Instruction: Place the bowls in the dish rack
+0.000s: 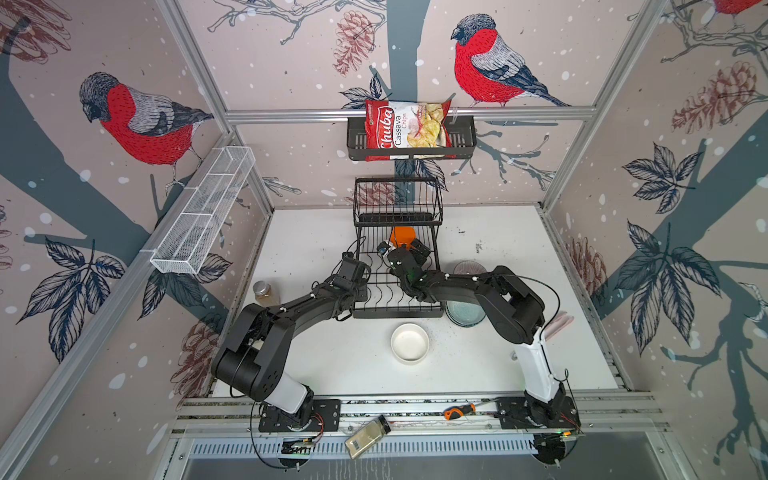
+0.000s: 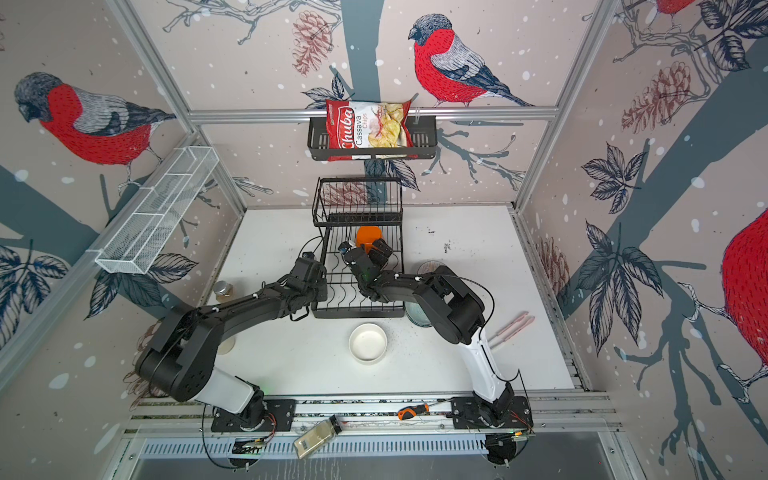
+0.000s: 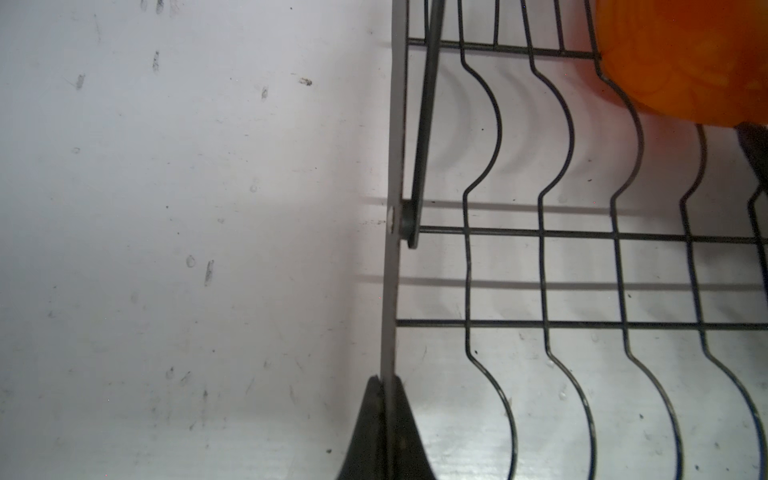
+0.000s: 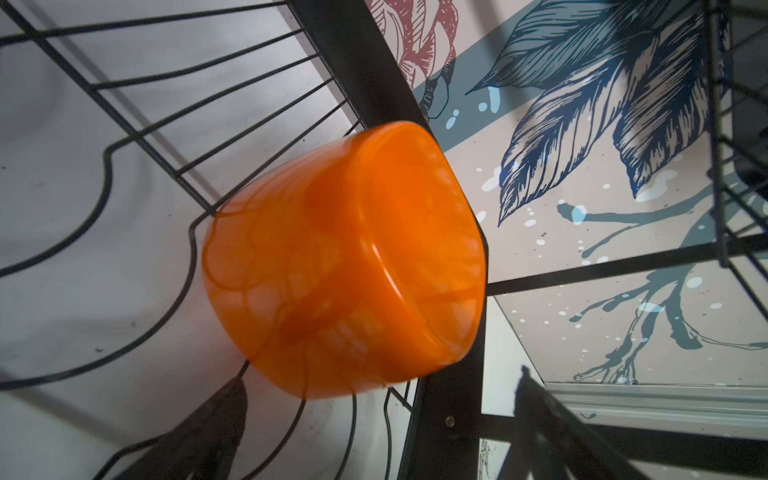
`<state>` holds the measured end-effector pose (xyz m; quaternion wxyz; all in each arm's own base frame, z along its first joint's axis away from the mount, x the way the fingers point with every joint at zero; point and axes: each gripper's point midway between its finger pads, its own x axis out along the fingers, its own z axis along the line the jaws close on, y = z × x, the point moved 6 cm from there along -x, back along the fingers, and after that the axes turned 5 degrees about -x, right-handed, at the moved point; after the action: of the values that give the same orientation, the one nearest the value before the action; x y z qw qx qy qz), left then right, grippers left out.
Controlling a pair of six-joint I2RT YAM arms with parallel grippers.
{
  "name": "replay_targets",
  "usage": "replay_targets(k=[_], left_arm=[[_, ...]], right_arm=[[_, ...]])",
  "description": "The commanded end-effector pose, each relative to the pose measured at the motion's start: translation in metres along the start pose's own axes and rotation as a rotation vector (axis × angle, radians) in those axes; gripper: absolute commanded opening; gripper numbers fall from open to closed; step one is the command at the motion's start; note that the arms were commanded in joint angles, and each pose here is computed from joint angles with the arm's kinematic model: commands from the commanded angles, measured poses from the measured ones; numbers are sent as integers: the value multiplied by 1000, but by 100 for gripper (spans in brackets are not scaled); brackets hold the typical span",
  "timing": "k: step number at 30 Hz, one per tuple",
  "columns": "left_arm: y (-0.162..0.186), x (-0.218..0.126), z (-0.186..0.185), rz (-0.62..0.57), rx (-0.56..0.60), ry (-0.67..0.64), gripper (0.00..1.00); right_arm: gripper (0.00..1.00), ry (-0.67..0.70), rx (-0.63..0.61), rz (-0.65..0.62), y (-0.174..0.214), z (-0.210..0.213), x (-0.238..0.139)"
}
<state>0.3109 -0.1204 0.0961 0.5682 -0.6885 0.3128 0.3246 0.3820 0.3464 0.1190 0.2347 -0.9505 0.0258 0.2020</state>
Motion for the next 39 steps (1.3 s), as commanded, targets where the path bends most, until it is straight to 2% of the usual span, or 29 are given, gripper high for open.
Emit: replay_targets(k=[1,18,39], left_arm=[[26,4,10,130,-23,-34,0],[28,3,12,130,-26,-38,0],[33,4,16,139,-28,-56,0]], right_arm=[[100,-13,35,-20,-3,-1,-3],[100,-7,82,-97,-26,-5,0],[100,75,124,-8,-9,-24,40]])
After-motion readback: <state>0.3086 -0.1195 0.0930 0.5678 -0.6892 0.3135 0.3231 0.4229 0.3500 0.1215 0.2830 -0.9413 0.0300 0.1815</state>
